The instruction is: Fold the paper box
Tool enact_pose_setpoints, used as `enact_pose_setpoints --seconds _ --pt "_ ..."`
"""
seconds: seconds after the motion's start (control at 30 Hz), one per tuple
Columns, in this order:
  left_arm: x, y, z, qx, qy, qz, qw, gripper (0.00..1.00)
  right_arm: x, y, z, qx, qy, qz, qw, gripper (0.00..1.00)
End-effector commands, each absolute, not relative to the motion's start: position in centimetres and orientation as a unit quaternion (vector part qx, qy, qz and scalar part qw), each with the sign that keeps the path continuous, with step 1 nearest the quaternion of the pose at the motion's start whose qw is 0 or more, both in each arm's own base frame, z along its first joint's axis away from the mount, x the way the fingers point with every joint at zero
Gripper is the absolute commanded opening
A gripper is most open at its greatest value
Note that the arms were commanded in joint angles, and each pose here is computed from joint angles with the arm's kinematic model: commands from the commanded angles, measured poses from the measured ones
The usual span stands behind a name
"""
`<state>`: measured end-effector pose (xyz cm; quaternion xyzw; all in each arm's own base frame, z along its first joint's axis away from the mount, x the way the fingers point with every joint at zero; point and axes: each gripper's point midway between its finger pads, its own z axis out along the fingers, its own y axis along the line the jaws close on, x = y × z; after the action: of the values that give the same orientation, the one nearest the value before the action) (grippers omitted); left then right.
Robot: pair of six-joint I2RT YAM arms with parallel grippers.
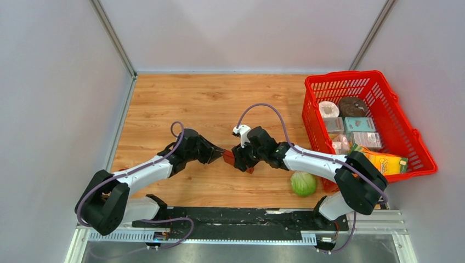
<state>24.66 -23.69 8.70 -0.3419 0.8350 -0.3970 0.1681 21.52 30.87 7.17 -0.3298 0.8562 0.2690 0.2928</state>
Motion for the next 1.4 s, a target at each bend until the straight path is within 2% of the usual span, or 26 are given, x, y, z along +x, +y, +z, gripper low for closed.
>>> enact_pose_setpoints --seconds 0.0,0.17,0.27,0.47,0.73,0.83,0.9,0.93,1.0,1.07,1.37 --pt "25.3 -23.4 7.9 -0.344 0.831 -0.391 0.195 0.29 21.9 31.6 7.5 -0.323 0.848 0.290 0.304 0.59" --pt "25.3 -24.2 7.2 -0.336 0.837 -0.387 0.190 0.20 22.0 31.2 7.3 -0.305 0.854 0.295 0.302 0.59" --pt "25.3 -24.5 6.8 -0.331 0.843 -0.380 0.190 0.19 22.4 30.3 7.6 -0.266 0.870 0.295 0.291 0.68" --pt "25.5 -24.5 6.8 -0.308 0.861 -0.349 0.204 0.20 21.8 28.2 8.9 -0.184 0.896 0.327 0.239 0.75" --pt "25.3 -24.9 6.1 -0.302 0.868 -0.342 0.196 0.20 19.9 25.8 11.6 -0.126 0.897 0.379 0.192 0.78" --pt "25.3 -24.8 6.1 -0.302 0.868 -0.340 0.199 0.20 19.5 24.9 11.4 -0.121 0.898 0.382 0.181 0.74" --pt "25.4 -24.8 6.1 -0.301 0.868 -0.339 0.200 0.20 19.6 24.4 11.0 -0.121 0.898 0.383 0.179 0.68" --pt "25.4 -24.8 6.2 -0.299 0.870 -0.339 0.200 0.20 19.5 24.2 10.8 -0.126 0.898 0.381 0.179 0.60" --pt "25.3 -24.8 6.0 -0.298 0.871 -0.337 0.198 0.20 19.6 24.0 11.0 -0.126 0.895 0.388 0.181 0.51" --pt "25.3 -24.8 6.0 -0.299 0.871 -0.336 0.198 0.20 19.9 23.9 11.2 -0.127 0.892 0.389 0.192 0.45" --pt "25.2 -24.9 5.6 -0.298 0.873 -0.334 0.194 0.19 20.4 23.9 10.1 -0.125 0.892 0.389 0.192 0.49"
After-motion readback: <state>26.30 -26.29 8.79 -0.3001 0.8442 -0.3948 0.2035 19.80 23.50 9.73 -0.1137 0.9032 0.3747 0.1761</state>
